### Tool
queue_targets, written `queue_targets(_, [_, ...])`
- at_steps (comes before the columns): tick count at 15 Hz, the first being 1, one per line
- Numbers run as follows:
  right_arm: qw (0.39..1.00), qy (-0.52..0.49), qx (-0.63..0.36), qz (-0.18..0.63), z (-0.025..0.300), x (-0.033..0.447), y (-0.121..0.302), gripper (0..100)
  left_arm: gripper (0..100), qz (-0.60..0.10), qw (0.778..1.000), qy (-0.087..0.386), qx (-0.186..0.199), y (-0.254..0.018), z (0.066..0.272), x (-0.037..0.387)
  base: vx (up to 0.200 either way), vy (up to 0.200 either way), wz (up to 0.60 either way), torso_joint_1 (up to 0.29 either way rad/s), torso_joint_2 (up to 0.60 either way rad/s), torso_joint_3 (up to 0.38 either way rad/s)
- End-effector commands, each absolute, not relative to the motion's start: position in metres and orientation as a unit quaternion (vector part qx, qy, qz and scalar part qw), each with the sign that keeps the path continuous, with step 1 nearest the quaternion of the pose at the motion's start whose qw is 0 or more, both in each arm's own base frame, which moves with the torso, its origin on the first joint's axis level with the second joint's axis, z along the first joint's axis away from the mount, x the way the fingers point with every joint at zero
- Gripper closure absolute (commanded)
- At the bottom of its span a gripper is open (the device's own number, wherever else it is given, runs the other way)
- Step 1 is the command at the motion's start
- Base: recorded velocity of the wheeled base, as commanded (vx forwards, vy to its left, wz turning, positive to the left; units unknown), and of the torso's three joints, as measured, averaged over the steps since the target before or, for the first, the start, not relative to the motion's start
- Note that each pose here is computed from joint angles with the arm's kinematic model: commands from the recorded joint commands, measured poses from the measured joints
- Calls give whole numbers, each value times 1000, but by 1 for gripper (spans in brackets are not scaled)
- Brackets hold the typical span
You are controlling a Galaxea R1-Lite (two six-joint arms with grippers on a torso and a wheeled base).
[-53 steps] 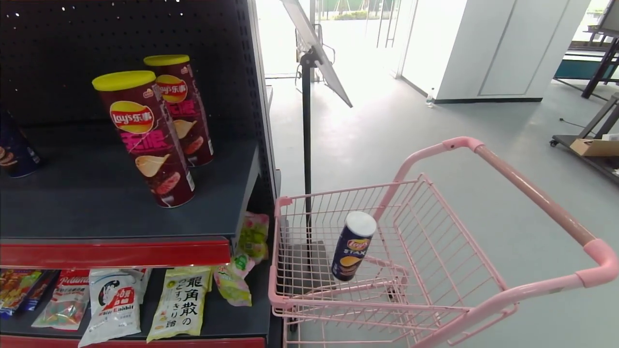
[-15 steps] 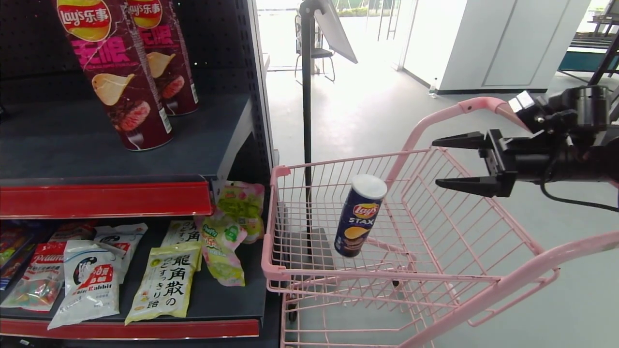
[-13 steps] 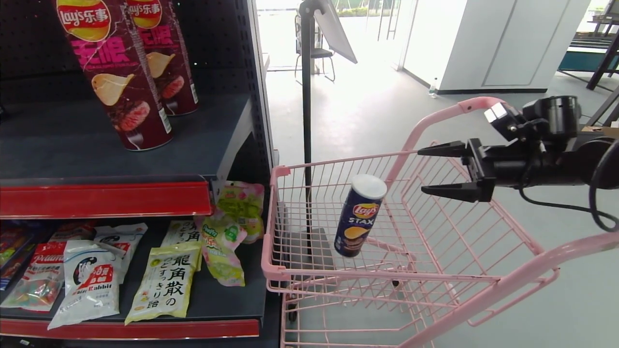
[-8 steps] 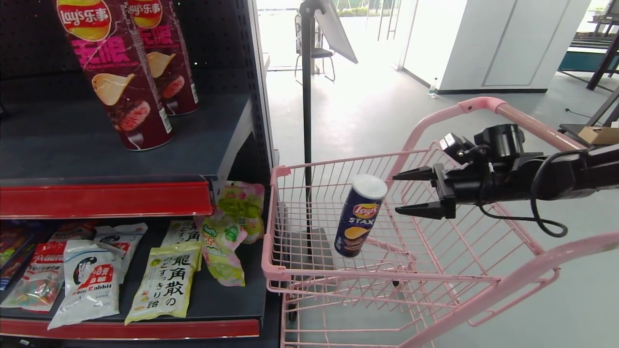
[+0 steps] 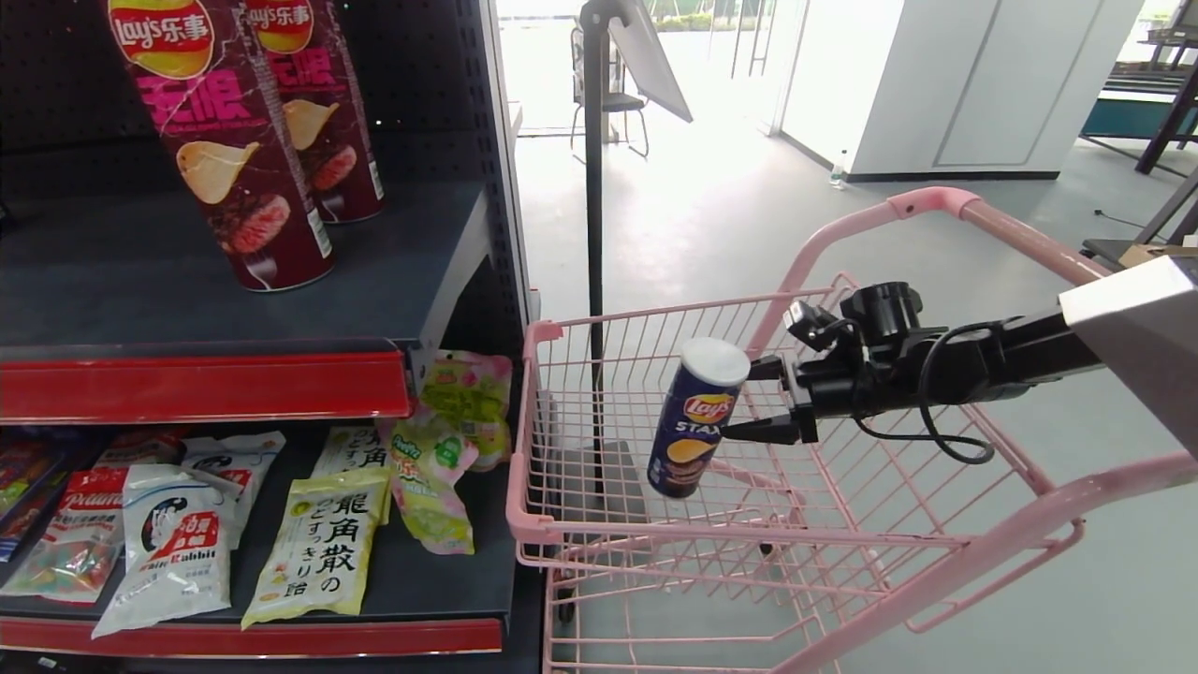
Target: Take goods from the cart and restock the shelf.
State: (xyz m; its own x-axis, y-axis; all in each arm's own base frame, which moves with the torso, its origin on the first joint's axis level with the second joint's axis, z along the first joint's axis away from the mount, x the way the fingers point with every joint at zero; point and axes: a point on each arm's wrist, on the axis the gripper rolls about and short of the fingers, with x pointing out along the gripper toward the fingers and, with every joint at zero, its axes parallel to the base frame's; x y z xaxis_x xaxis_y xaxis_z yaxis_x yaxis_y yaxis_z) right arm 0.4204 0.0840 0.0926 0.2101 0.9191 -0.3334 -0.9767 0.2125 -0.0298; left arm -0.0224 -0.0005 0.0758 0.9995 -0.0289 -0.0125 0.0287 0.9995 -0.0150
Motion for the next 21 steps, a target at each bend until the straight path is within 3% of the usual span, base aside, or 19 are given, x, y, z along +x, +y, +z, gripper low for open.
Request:
queue_targets(1, [750, 122, -118, 639, 87, 419, 110, 0, 0, -15, 1000, 7, -8, -1, 76, -22, 0, 0, 0, 0, 0, 0])
queue_targets(2, [740, 118, -118, 652, 92, 414, 125, 0, 0, -15, 1000, 6, -8, -1, 76, -22, 0, 0, 0, 0, 0, 0])
queue_targets(3, [731, 110, -122, 662, 100, 408, 137, 100, 0, -15, 1000, 7, -8, 0, 76, -22, 0, 0, 0, 0, 0, 0])
queue_targets(10, [700, 96, -129, 695, 120, 388, 174, 100, 0, -14, 1000, 7, -7, 0, 76, -22, 0, 0, 0, 0, 0, 0])
queue_targets(12, [706, 62, -145, 691, 143, 389, 173, 100, 0, -15, 1000, 6, -8, -1, 76, -22, 0, 0, 0, 0, 0, 0])
queue_targets(14, [723, 7, -169, 670, 194, 382, 158, 100, 0, -15, 1000, 6, -8, -1, 76, -22, 0, 0, 0, 0, 0, 0])
queue_targets(18, [738, -39, -171, 652, 266, 315, 129, 100, 0, -15, 1000, 6, -8, -1, 76, -22, 0, 0, 0, 0, 0, 0])
queue_targets(21, [760, -47, -179, 623, 298, 263, 131, 100, 0, -15, 1000, 7, -8, -1, 76, -22, 0, 0, 0, 0, 0, 0])
